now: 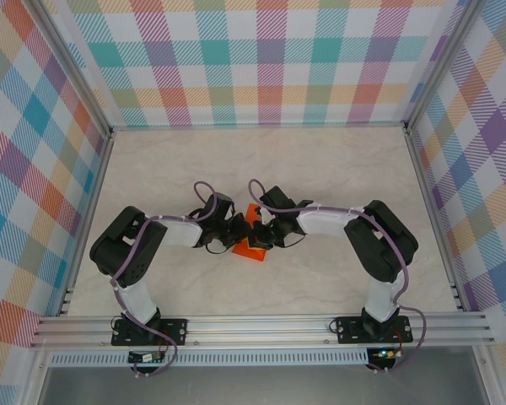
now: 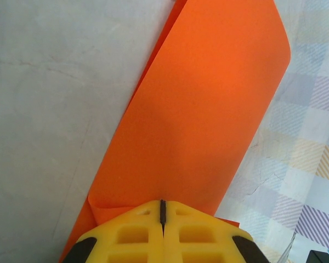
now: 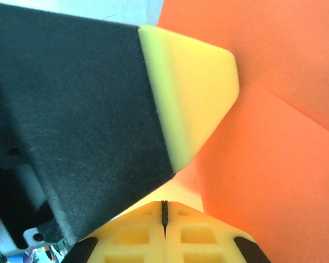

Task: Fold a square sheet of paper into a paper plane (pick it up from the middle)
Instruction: Fold the triangle a second time at the center of the table.

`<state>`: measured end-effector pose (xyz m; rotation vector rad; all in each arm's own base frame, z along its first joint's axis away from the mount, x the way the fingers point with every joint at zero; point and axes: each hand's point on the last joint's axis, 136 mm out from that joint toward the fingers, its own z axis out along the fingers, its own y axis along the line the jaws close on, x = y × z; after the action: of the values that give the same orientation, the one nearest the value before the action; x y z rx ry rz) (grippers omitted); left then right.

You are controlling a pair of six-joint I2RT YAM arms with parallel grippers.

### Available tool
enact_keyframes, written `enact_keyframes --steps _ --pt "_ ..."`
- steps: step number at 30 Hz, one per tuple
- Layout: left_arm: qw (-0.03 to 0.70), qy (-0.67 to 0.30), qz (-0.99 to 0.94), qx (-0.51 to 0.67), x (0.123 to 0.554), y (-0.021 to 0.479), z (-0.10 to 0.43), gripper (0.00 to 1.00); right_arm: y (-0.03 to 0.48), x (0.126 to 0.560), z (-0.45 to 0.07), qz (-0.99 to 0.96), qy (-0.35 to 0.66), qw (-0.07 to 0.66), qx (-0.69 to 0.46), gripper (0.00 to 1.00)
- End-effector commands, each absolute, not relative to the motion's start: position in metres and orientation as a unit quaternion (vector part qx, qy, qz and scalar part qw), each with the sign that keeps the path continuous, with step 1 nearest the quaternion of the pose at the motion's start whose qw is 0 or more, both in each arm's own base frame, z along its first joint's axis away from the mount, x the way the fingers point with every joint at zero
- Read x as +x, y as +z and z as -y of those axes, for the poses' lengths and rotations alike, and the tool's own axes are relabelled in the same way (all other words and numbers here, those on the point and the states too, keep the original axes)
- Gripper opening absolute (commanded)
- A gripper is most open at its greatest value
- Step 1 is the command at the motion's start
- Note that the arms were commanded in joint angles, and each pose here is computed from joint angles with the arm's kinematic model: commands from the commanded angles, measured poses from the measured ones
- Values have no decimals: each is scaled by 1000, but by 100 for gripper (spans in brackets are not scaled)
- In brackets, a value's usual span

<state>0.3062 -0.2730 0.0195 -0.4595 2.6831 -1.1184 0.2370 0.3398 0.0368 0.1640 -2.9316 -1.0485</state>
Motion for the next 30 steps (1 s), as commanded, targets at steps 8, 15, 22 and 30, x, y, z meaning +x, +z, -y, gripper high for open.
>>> enact_keyframes --steps 8,15,22,30 --pt "56 -340 -926 -156 283 -5 262 0 10 226 -328 949 -310 41 35 5" --pt "55 -332 -928 -158 280 -9 259 0 3 220 -324 950 -305 54 31 6" --pt "55 -325 -930 -164 279 -12 256 0 -1 213 -318 953 -296 63 28 6" --pt "55 -326 -929 -166 279 -13 256 0 32 221 -328 943 -328 34 52 8"
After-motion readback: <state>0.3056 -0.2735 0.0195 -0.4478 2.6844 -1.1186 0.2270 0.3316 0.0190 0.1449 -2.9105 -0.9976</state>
